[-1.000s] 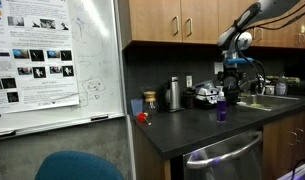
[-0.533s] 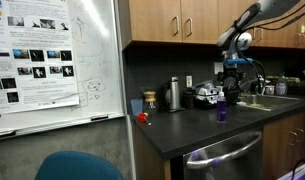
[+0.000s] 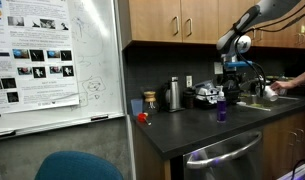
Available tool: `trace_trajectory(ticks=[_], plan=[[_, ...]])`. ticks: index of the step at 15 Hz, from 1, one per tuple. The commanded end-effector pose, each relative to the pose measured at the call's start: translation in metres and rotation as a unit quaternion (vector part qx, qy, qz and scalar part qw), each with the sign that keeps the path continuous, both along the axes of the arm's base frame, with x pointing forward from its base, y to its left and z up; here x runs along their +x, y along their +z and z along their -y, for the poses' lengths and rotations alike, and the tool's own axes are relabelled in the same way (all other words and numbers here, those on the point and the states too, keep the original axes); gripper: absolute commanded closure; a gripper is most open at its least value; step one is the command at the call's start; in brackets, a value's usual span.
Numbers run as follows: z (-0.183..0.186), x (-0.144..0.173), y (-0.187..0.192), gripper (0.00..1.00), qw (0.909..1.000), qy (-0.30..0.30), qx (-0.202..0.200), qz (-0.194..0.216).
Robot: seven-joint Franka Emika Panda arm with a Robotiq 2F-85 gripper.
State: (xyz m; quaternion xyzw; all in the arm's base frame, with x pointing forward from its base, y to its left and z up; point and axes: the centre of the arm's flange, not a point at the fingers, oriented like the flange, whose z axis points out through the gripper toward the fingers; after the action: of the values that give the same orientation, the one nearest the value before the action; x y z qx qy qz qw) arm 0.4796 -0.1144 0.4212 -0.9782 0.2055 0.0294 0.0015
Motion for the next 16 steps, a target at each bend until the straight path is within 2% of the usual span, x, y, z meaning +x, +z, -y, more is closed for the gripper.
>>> trace_trajectory(ticks=[1,7,12,16], plan=[[-0.013,-0.015,-0.003,0.0,0.9996,0.017,-0.019,0.008],[-0.02,-0.032,0.008,0.0,0.9985,0.05,-0.019,0.004],[-0.018,-0.052,0.039,0.0,0.997,0.07,-0.015,0.029],[-0.022,-0.064,0.038,0.0,0.995,0.088,-0.028,0.038]])
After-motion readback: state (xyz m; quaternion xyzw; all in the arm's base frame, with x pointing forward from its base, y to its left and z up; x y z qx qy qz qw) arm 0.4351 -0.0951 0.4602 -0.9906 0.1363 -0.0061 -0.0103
